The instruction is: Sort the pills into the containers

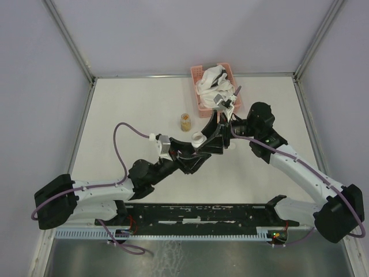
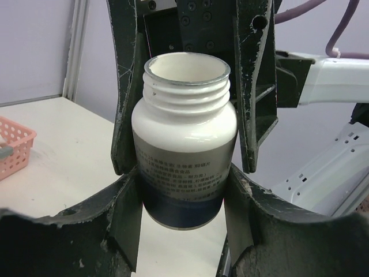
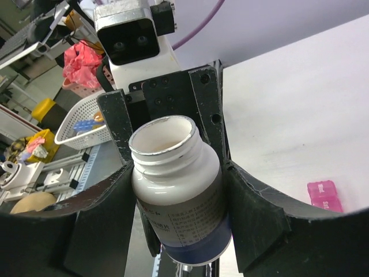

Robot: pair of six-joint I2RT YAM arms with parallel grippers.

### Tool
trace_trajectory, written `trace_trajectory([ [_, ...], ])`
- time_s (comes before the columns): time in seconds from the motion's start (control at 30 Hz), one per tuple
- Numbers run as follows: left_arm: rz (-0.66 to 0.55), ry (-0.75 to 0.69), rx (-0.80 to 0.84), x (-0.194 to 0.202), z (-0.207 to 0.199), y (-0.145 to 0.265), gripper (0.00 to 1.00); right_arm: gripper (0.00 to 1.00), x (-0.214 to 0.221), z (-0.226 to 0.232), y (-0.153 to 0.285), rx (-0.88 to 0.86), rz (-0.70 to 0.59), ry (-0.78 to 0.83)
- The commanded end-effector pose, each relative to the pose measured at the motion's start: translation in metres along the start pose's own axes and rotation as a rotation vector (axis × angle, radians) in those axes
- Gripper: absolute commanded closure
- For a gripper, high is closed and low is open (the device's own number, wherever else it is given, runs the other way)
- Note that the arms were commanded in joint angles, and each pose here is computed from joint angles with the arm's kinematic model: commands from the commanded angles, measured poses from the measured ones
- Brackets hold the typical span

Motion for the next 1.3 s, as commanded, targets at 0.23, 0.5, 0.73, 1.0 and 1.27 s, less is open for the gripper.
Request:
trace_trajectory([
  [0.23,-0.149,0.038,0.061,-0.026,-0.013,-0.004,0.97,0.34,-0.01,0.001,-0.004,-0.014,-0.094,0.097],
  [0.5,-0.155,0.06,0.086,-0.029,-0.017,-0.005,0.97,0.24,-0.007,0.0,-0.007,-0.021,-0.09,0.132],
  [0.73,-0.145,0.069,0.096,-0.028,-0.019,-0.009,0.97,0.3,-0.01,0.003,-0.008,-0.028,-0.101,0.149],
  [1.0,-0.114,0.078,0.106,-0.025,-0.02,-0.013,0.97,0.7,-0.01,0.007,-0.01,-0.067,-0.094,0.178],
  [1.27,-0.006,0.062,0.162,-0.02,-0.026,0.007,0.53,0.99,-0.014,0.011,-0.008,-0.08,-0.069,0.204],
])
Point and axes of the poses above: each gripper's point midway between its finger pads, its own y axis back along the fingers, its own z axis along the line the jaws close on, x = y × z, the point moved 9 cm from there along y, back along the fingers, and after that the axes turned 5 degrees about y, right-handed, at the moved point
